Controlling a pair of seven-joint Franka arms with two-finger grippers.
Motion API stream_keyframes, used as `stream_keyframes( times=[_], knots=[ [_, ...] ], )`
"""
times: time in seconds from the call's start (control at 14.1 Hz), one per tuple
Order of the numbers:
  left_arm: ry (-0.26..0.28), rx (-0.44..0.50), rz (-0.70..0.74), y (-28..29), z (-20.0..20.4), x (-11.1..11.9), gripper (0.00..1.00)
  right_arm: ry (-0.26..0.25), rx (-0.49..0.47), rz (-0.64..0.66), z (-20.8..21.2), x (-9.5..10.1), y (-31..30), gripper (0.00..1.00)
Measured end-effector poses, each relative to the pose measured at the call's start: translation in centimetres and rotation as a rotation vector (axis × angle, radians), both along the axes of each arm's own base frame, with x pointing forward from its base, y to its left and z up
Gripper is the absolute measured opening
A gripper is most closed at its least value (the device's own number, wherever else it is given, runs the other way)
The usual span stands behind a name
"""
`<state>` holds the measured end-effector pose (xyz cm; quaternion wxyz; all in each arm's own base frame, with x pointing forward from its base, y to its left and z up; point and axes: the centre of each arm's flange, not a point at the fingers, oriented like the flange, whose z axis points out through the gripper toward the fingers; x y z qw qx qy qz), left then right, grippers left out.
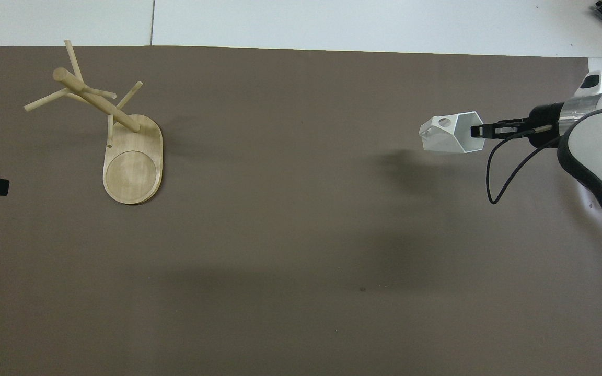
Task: Hang cup on rack
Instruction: 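Lift the white cup with the right gripper toward the mug tree, then carry the cup toward the left gripper while the left gripper reaches it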
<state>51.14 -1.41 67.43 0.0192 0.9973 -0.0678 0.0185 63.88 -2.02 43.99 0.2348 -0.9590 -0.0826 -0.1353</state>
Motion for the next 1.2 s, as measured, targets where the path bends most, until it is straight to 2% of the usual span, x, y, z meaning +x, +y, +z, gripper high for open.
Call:
stream_keyframes(
  times=[0.21, 0.43, 0.57, 0.99, 1.2],
  knots=[
    [-0.006, -0.013, -0.005, -0.2, -0.1, 0.1, 1.0, -0.023, 0.095, 0.033, 1.5, 0.0, 4.6, 0.11],
    [-0.003, -0.077, -0.073, -1.2, -0.8, 0.2, 1.0, -0.024, 0.21, 0.051, 2.1, -0.2, 8.9, 0.11],
    [-0.02, -0.096, -0.185, -1.4, -1.3, 0.5, 1.0, -0.02, 0.262, 0.064, 2.3, -0.4, 11.2, 0.11],
    [-0.095, -0.081, -0.655, -1.5, -3.7, 1.4, 1.0, 0.002, 0.417, 0.082, 3.0, -1.3, 17.0, 0.11],
    [-0.128, -0.141, -0.793, -2.2, -5.4, 1.3, 1.0, 0.009, 0.461, 0.104, 3.5, -2.0, 19.4, 0.11]
  ],
)
